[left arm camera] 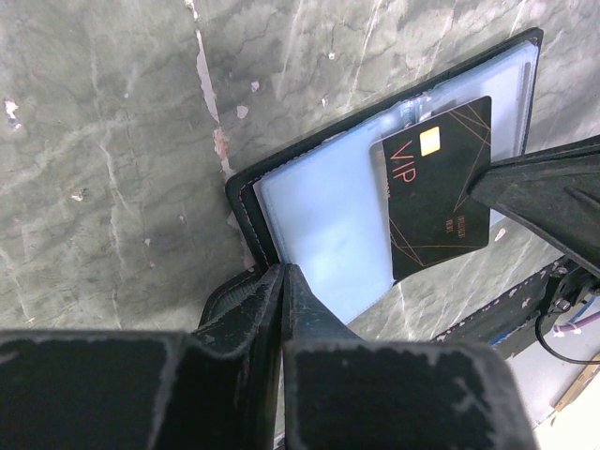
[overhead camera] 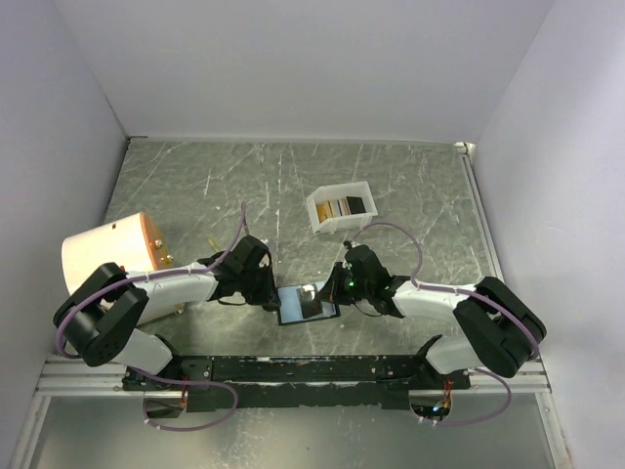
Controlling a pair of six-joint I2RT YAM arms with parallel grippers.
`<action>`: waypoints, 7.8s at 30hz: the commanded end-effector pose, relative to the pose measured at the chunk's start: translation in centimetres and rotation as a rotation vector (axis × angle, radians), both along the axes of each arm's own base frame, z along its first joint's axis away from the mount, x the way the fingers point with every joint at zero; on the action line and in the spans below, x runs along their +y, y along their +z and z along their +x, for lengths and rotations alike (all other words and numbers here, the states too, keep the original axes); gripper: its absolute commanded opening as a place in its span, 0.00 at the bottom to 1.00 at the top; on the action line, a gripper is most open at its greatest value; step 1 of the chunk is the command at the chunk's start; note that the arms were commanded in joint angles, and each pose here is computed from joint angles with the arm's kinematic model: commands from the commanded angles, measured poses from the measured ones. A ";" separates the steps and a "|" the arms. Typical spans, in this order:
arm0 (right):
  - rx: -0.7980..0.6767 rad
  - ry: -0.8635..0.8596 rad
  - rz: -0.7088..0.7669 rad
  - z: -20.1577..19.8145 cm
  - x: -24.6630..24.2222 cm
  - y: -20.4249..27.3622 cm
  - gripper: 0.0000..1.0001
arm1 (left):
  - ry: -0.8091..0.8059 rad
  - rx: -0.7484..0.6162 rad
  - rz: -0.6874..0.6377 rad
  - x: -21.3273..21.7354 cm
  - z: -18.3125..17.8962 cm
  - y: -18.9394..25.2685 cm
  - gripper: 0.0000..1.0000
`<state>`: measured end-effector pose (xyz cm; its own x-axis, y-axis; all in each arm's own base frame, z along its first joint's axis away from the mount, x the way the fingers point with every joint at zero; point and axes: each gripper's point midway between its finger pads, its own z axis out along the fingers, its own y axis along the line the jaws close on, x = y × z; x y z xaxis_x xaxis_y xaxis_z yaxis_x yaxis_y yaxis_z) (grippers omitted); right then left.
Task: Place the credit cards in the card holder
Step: Insert the credit card into the card holder, then pick up the credit card from the storage box.
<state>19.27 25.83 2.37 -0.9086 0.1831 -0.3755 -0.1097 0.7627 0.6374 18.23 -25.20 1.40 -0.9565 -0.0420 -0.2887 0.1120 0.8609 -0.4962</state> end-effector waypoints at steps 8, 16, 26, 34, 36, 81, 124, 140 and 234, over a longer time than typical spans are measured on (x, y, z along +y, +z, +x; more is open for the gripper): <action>0.032 0.005 -0.010 -0.1 -0.3 -1.1 0.00 | 0.028 0.007 0.084 1.8 -0.4 -1.7 0.15; 0.036 0.011 0.007 -0.3 0.0 -1.1 0.00 | 0.030 0.016 0.058 1.5 -0.6 -1.5 0.15; 0.036 0.016 -0.075 -0.5 -0.3 -1.4 0.17 | 0.035 0.017 0.050 1.5 -0.6 -1.3 0.17; -0.013 0.014 -0.123 0.4 -0.8 -0.3 0.32 | 0.041 0.003 0.010 1.1 -0.6 -0.5 0.20; -0.011 0.022 -0.111 0.4 -0.5 -0.4 0.33 | 0.040 0.009 0.011 1.1 -0.7 -0.7 0.20; 0.009 0.179 -0.006 -1.5 4.7 -0.3 0.31 | 0.024 0.008 -0.019 0.5 -0.7 -0.5 0.34; -0.390 -0.030 -0.456 14.9 -2.8 11.4 0.52 | 0.019 -0.341 0.009 1.6 3.9 12.6 0.94; -0.340 -0.067 -0.892 25.7 -6.0 8.2 0.73 | 0.014 -0.545 0.229 6.8 5.1 17.5 1.00; -0.336 -0.215 -1.399 28.5 -15.4 6.7 0.31 | 0.037 -0.539 0.258 7.5 5.2 16.9 1.00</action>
<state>47.90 11.45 6.89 -0.7603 -0.4079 -0.5055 0.0328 0.7531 -0.6571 23.17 -17.91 17.91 -0.6797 0.0676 -0.7304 0.2648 0.9512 -0.1584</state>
